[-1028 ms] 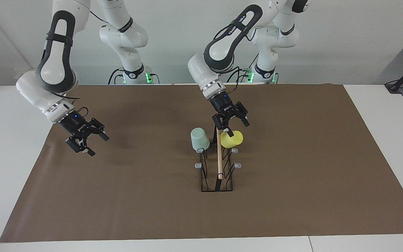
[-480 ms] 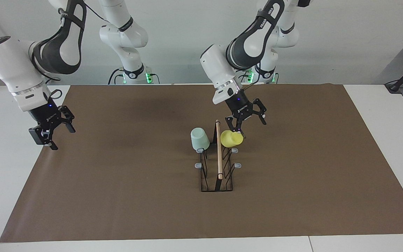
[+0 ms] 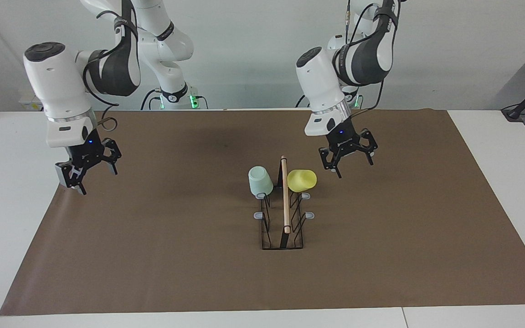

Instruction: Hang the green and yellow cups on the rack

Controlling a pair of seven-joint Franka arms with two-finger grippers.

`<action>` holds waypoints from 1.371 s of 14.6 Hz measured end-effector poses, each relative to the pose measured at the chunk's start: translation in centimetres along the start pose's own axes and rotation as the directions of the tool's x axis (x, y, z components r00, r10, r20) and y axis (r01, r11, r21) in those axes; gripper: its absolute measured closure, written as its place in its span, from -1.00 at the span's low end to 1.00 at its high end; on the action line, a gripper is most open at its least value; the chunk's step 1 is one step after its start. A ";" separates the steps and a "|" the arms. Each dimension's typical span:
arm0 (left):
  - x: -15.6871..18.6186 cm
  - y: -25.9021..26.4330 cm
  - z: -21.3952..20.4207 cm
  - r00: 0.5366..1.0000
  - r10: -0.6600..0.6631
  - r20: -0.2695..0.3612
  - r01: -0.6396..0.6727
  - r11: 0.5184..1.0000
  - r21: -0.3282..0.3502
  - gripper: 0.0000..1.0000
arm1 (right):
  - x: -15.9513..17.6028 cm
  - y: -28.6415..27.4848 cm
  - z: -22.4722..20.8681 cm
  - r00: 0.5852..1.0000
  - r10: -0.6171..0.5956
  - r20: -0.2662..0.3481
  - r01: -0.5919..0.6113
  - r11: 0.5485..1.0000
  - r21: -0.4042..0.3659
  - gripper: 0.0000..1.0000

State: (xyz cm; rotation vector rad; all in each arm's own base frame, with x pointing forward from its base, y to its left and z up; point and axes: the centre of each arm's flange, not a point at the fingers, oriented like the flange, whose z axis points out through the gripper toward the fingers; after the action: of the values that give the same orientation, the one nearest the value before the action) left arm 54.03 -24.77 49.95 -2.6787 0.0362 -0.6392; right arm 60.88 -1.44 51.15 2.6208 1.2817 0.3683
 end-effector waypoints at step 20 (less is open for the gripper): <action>3.5 -24.3 -1.9 0.921 0.220 0.321 -0.058 0.893 -0.446 -1.00 | -4.9 -0.3 -14.2 0.580 0.725 0.371 -0.799 0.595 0.088 -1.00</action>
State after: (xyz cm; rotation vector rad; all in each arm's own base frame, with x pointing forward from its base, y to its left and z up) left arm 54.82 -3.38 62.05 -3.1388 0.3026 -0.0766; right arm 53.37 -4.17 63.86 3.1605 -0.0054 -0.1066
